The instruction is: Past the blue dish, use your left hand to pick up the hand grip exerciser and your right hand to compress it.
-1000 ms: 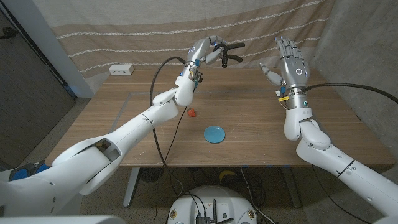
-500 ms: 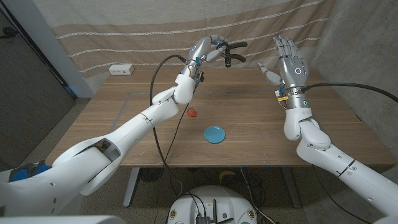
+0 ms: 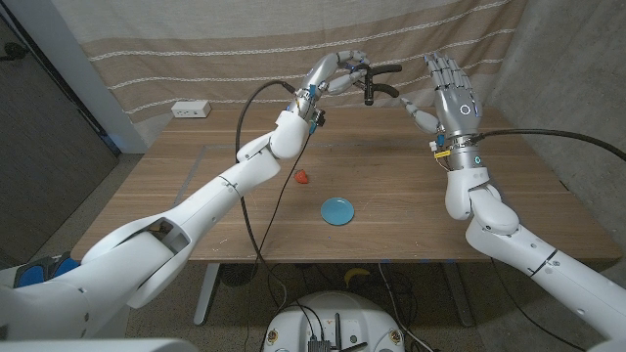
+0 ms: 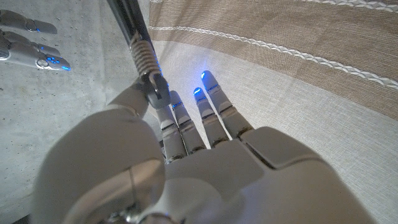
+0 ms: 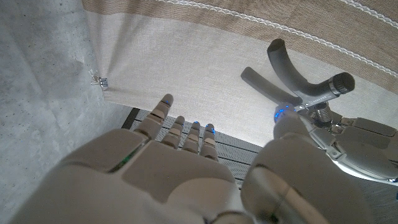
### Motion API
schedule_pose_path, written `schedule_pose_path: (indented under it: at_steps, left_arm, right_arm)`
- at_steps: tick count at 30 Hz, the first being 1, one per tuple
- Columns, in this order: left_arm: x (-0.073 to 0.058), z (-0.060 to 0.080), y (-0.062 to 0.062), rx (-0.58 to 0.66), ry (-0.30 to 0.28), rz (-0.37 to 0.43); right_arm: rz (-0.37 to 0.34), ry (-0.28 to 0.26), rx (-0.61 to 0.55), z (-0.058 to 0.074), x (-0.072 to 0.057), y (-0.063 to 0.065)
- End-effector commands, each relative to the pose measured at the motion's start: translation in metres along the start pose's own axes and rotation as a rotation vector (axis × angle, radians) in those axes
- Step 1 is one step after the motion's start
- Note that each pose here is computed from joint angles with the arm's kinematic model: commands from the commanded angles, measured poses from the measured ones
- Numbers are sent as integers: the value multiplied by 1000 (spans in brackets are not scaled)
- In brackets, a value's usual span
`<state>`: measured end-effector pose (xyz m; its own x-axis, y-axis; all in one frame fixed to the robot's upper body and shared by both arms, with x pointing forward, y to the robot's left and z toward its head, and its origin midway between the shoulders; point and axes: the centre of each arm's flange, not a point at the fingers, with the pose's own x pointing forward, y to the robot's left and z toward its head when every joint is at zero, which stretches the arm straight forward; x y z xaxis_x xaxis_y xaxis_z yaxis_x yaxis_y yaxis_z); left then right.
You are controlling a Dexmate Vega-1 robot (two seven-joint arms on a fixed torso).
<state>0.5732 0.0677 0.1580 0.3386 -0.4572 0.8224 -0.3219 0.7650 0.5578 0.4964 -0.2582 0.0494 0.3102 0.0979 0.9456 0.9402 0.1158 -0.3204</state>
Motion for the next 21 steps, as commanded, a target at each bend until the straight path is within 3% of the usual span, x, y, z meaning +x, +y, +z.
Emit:
schedule_pose_path:
  at_steps: [1, 21]
  left_arm:
    - [7, 9, 7, -70, -12, -54]
    - [21, 13, 15, -234, 1, -164]
  right_arm:
    - [-8, -15, 9, 2, -3, -5]
    - [3, -25, 2, 11, -1, -14]
